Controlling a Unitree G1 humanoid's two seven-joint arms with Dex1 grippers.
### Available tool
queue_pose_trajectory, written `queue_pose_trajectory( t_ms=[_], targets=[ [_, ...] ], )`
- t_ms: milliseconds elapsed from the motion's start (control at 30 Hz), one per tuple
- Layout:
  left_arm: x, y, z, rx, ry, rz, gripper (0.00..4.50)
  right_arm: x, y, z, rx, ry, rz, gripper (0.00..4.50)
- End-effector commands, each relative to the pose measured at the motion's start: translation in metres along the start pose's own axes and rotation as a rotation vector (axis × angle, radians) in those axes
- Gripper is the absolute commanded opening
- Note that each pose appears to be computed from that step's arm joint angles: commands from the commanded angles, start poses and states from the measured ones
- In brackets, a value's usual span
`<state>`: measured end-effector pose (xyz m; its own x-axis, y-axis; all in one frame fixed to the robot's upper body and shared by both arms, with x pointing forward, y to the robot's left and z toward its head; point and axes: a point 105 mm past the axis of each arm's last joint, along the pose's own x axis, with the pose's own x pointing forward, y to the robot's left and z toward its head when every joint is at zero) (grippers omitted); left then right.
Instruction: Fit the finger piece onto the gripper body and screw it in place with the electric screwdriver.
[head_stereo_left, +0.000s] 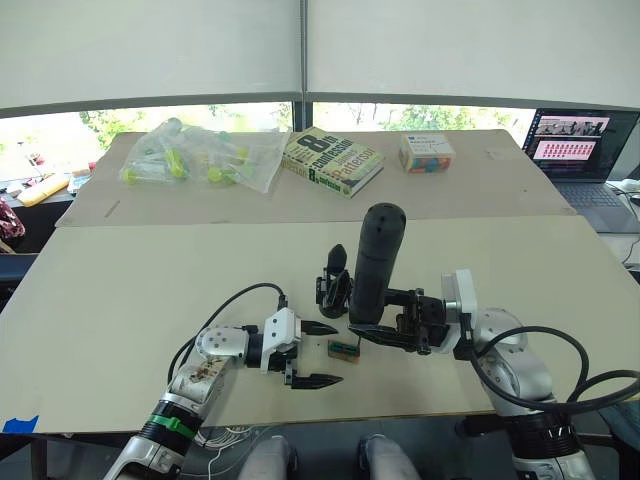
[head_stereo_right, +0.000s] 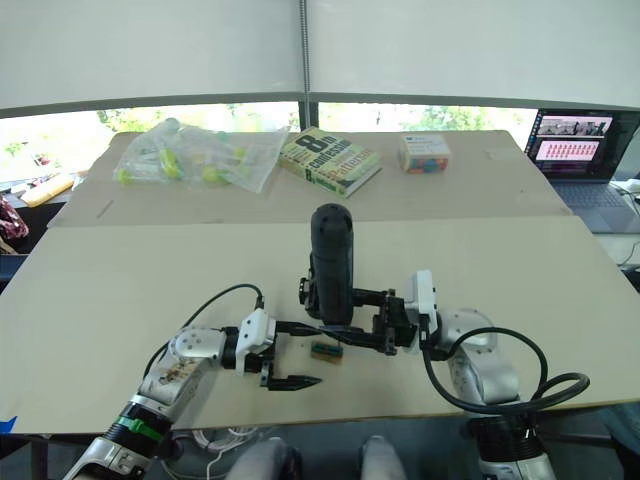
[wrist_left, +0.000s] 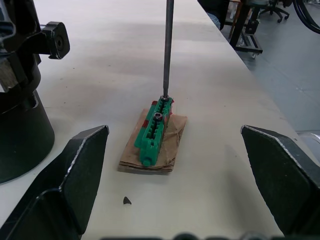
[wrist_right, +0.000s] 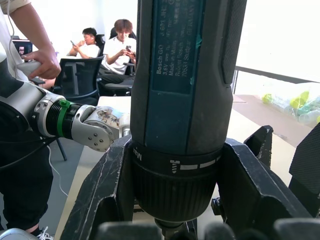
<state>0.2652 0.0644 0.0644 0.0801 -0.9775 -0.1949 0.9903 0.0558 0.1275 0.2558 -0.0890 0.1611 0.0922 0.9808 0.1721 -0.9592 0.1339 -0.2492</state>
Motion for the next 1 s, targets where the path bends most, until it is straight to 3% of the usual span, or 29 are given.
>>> queue_pose_trajectory(
  t_ms=[33, 567, 1000],
  targets=[
    [0.001, -0.007, -0.008, -0.026, 0.021, -0.016, 4.50, 0.002, 0.002, 0.007, -0.037, -0.014, 0.029, 1.96],
    [-0.001, -0.006, -0.012, -0.027, 0.013, -0.004, 4.50, 0.003, 0.005, 0.002, -0.065, 0.000, 0.030, 1.96],
    [-0.011, -0.001, -0.001, 0.004, -0.040, 0.020, 4.50, 0.004, 0.000, 0.028, -0.087, -0.045, 0.029, 1.96]
  ],
)
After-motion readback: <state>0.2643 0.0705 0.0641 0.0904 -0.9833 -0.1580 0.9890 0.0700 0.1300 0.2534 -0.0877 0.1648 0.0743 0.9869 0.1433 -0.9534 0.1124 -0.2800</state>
